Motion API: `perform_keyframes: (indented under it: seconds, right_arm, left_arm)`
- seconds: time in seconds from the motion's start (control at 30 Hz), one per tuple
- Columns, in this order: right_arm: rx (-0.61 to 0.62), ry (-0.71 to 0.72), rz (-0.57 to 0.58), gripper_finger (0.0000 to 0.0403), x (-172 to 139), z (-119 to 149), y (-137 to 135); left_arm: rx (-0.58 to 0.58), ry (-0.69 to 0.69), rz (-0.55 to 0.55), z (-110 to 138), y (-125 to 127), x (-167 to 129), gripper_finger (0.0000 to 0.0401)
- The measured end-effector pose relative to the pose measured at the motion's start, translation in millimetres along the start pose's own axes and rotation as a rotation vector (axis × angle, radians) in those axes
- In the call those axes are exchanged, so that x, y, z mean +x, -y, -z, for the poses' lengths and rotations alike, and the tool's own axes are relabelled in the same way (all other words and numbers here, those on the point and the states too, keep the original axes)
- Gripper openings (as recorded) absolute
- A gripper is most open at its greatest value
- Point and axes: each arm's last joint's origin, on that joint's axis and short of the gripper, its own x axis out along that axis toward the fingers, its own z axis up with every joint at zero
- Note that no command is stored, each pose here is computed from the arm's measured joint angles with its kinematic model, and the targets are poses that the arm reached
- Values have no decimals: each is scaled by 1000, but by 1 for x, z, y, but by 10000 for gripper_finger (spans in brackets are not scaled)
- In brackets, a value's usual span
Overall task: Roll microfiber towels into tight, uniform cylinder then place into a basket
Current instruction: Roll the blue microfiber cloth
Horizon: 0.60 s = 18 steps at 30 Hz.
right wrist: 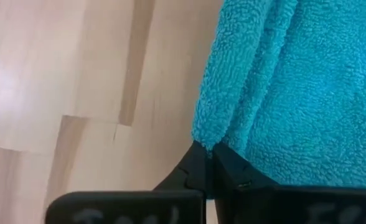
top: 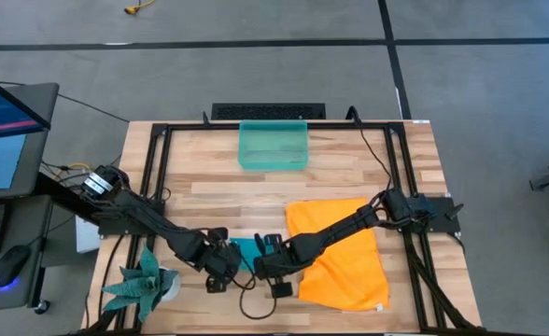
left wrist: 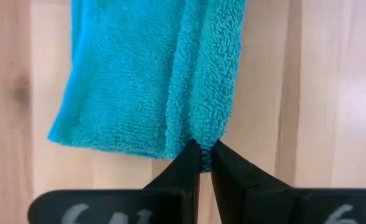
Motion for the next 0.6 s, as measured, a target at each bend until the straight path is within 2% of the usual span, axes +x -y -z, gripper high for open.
perform_keyframes:
  seconds: [0.07,0.17,0.27,0.4,0.6]
  right_arm:
    - [0,-1,0,19,0,0,0]
    - [-6,-6,1,23,0,1,0]
    - [-8,-3,11,29,0,0,0]
    - [-35,9,18,24,-1,-1,1]
    - [-76,22,3,21,-1,-3,4]
  left_arm:
    - [-12,7,-7,-4,2,-5,20]
    - [-91,14,-6,-11,-4,-8,20]
    - [-188,-25,-36,-14,-17,-7,20]
    - [-264,-74,-78,-13,-38,2,20]
    - [-319,-91,-18,-18,-64,14,20]
